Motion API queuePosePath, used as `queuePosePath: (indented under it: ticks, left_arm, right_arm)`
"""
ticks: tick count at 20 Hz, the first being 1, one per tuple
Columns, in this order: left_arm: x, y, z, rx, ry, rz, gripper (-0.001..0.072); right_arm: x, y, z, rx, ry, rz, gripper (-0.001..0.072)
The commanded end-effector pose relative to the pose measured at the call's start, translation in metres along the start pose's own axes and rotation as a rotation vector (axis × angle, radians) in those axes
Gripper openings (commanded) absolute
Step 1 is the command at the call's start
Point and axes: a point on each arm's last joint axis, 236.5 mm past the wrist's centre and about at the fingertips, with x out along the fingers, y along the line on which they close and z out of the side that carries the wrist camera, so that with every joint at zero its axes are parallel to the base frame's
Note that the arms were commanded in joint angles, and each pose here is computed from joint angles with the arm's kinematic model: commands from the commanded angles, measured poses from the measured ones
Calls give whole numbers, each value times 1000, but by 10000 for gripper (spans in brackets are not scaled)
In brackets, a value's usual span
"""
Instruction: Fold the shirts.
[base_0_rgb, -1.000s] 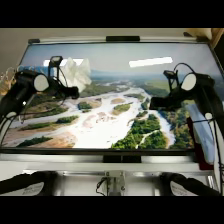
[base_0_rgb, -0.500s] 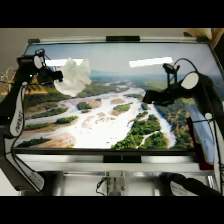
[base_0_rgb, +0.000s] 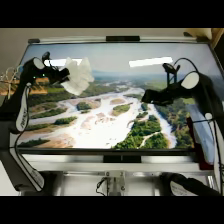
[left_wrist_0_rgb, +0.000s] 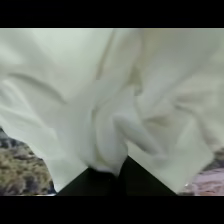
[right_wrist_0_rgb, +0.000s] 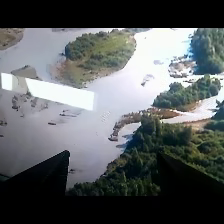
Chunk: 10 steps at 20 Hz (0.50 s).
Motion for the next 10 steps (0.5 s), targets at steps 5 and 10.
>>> queuePosePath:
  ticks: [5,10]
  left_arm:
    - [-279,-229,0,475,-426,-330,35]
    - [-392,-331,-122,671,-443,-557,36]
  right_arm:
    - [-96,0,5,-173,-165,-154,644]
    - [-232,26,-16,-258,-492,-246,644]
